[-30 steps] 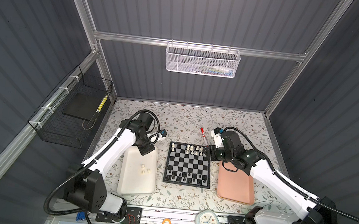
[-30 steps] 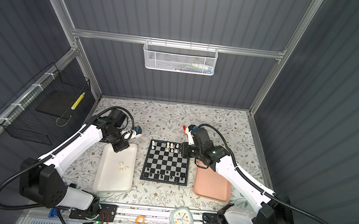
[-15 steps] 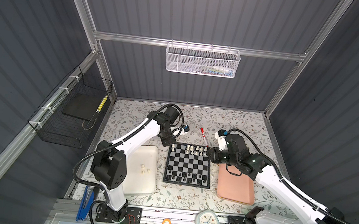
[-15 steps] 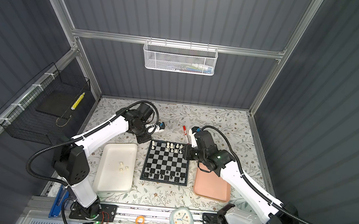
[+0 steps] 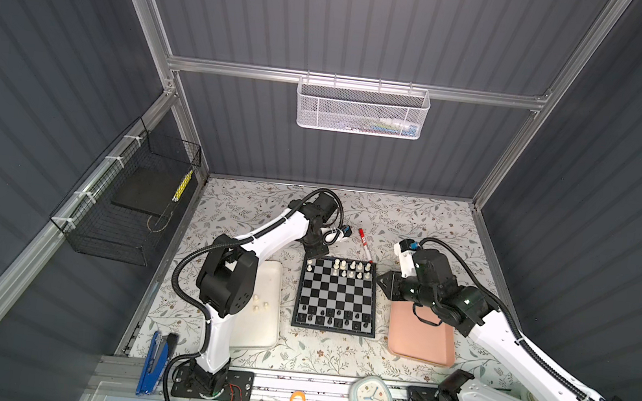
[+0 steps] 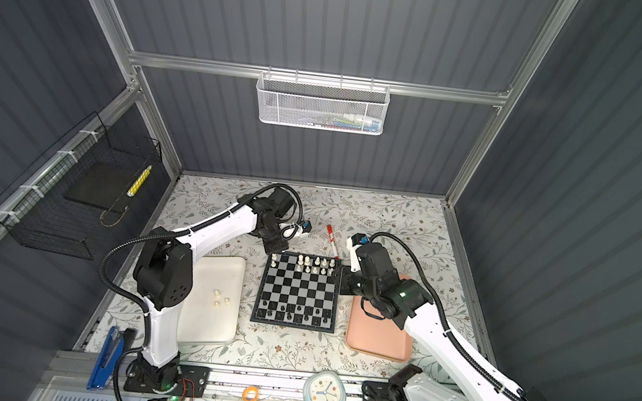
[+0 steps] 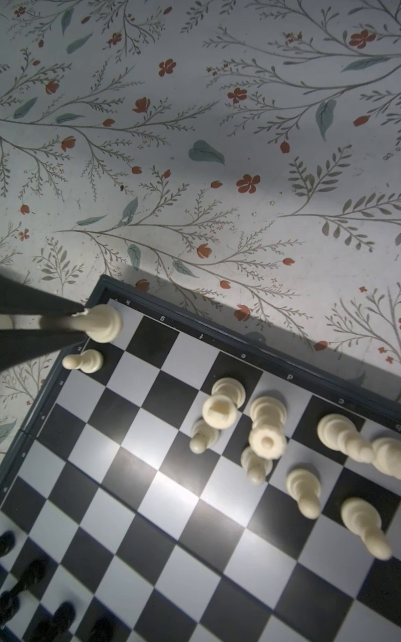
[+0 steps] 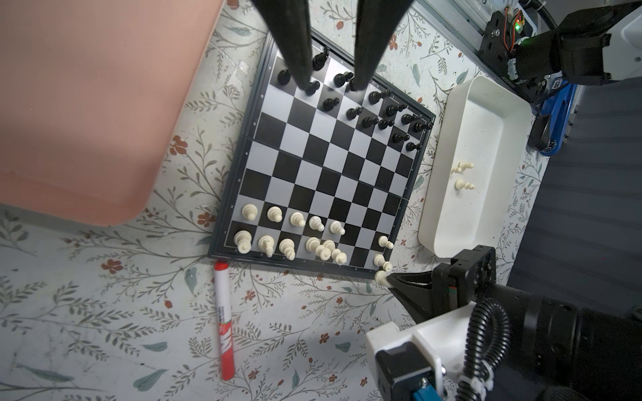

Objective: Set up the chess pieces on the board
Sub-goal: 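Lift the white pawn and carry it with the left gripper over the board, then lower the white pawn onto an empty square in the white rows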

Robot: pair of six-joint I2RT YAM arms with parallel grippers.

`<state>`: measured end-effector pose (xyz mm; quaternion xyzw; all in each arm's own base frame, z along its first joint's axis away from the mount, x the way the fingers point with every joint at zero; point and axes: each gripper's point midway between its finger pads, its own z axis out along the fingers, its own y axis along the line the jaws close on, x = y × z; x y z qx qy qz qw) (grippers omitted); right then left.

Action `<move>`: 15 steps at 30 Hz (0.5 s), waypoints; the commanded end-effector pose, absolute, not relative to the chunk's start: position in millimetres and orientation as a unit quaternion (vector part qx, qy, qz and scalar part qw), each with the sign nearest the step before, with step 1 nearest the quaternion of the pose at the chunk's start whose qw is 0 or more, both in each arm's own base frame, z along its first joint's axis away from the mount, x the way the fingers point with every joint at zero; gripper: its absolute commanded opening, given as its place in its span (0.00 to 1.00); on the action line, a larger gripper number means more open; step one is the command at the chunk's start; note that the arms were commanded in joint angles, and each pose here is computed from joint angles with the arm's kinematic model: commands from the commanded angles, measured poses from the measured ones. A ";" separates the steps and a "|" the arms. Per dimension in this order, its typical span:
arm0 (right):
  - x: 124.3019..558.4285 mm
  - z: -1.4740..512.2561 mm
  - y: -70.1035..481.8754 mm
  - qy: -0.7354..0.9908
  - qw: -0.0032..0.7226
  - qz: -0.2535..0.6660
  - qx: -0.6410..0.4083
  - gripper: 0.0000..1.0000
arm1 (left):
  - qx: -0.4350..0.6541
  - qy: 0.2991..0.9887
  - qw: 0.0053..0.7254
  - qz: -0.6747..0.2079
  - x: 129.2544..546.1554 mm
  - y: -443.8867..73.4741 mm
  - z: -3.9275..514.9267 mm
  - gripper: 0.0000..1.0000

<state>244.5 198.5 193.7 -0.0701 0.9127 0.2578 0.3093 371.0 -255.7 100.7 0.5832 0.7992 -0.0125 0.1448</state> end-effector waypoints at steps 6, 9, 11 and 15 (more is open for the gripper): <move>242.7 189.2 193.1 0.917 0.306 0.249 -0.064 0.25 | 0.593 0.791 0.147 -0.006 375.6 -262.5 96.1 0.01; 243.0 187.7 194.4 0.917 0.304 0.250 -0.066 0.25 | 0.594 0.791 0.145 -0.002 375.9 -261.7 91.3 0.01; 243.3 187.1 195.2 0.917 0.303 0.251 -0.066 0.25 | 0.594 0.792 0.141 0.000 376.1 -261.2 86.6 0.01; 242.8 186.2 196.0 0.917 0.301 0.254 -0.064 0.25 | 0.596 0.791 0.136 -0.003 374.6 -262.8 81.4 0.01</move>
